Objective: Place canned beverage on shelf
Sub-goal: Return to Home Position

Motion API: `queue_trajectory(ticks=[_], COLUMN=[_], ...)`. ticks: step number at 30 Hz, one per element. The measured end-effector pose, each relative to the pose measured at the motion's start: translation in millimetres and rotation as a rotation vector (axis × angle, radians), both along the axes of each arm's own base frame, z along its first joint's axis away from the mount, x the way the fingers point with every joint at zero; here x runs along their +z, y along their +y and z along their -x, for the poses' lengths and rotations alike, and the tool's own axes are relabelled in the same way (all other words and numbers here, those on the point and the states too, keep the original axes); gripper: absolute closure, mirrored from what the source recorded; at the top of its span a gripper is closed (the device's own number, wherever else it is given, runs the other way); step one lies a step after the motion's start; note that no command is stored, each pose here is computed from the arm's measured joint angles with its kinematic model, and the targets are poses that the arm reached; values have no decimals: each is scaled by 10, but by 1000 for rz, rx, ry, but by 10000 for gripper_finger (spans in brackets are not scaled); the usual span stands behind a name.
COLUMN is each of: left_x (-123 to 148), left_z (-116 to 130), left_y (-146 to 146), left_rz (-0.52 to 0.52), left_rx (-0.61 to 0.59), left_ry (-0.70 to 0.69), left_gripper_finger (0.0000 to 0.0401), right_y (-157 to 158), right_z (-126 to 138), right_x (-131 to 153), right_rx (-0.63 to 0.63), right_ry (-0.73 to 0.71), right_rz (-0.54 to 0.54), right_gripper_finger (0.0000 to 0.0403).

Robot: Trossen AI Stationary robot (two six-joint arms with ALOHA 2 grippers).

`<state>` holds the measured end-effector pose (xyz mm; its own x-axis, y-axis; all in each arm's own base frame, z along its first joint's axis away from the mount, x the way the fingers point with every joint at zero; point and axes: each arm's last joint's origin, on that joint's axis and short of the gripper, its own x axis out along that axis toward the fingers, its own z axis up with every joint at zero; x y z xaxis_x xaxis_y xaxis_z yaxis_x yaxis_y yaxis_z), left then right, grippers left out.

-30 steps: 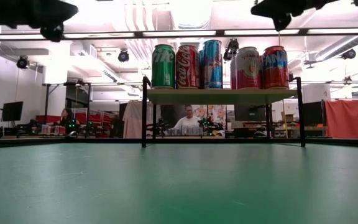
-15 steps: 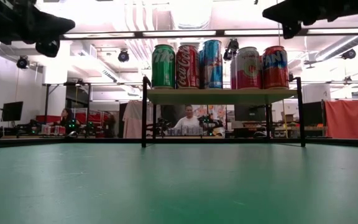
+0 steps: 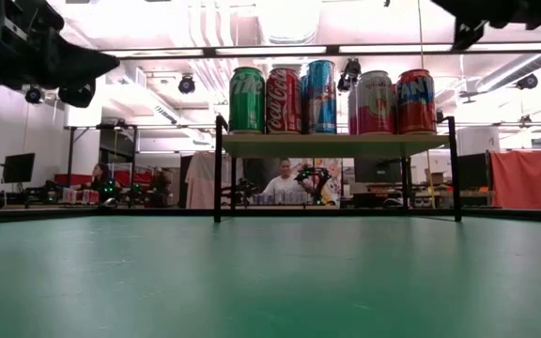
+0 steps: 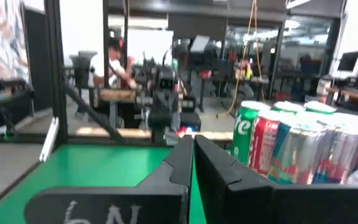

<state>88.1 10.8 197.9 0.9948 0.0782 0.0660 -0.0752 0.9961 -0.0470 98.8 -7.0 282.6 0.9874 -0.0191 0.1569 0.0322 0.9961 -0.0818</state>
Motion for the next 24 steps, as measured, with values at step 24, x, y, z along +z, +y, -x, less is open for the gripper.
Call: queue_trajectory(ticks=[24], left_x=[-232], left_z=[-85], left_y=[11], left_rz=[-2], left_rx=[-5], left_ry=[-21], left_gripper_finger=[401], right_y=[15], right_z=[140], right_x=[-604], right_rx=[20], right_ry=[-49], right_rz=[-63], right_gripper_finger=[394])
